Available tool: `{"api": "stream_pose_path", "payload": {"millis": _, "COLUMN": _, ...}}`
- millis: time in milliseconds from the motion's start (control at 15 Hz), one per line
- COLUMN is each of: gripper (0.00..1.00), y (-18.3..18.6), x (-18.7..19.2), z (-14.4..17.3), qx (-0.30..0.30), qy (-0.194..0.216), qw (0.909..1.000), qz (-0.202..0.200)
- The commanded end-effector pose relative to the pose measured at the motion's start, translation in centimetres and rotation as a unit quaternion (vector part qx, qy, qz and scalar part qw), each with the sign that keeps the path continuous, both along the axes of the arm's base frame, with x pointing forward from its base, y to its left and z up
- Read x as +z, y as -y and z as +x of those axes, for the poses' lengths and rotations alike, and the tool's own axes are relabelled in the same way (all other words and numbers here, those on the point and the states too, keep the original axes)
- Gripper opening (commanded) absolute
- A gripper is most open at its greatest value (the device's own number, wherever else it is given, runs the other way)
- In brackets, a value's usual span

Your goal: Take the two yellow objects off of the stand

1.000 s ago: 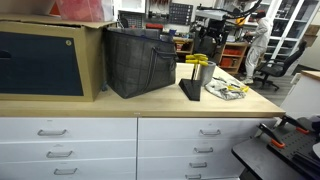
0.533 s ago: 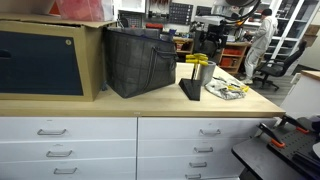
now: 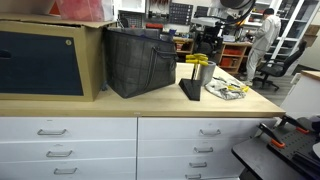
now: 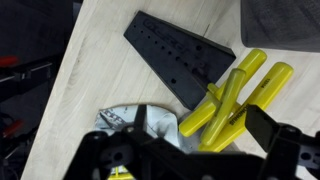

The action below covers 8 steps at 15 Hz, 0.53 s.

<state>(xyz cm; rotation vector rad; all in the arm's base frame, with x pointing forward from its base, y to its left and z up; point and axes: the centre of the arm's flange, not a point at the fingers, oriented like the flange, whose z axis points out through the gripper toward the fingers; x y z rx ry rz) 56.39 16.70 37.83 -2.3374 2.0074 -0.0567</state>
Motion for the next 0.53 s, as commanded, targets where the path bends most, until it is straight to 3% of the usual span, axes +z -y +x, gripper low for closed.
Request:
{"api": "stream_pose_path", "payload": {"millis": 0, "gripper": 1.0, "y": -0.81, "x": -0.18, "z": 0.97, "qx": -0.011, "qy": 0.0, "qw": 0.9999, "qz": 0.009}}
{"api": "stream_pose_path", "payload": {"millis": 133, "gripper": 1.0, "y": -0.62, "x": -0.52, "z": 1.04, "qx": -0.015, "qy": -0.002, "qw": 0.9999, "qz": 0.008}}
{"api": "stream_pose_path", "payload": {"millis": 200, "gripper": 0.75, "y": -0.41, "x": -0.67, "z": 1.08, "qx": -0.019, "qy": -0.002, "qw": 0.9998, "qz": 0.005}}
{"api": "stream_pose_path", "payload": {"millis": 267, "gripper": 0.74, "y": -0.21, "x": -0.74, "z": 1.17, "qx": -0.024, "qy": 0.001, "qw": 0.9997, "qz": 0.001}}
{"api": "stream_pose_path", "payload": {"millis": 467, "gripper": 0.49, "y": 0.07, "x": -0.61, "z": 1.18, "qx": -0.027, "qy": 0.005, "qw": 0.9996, "qz": -0.001}}
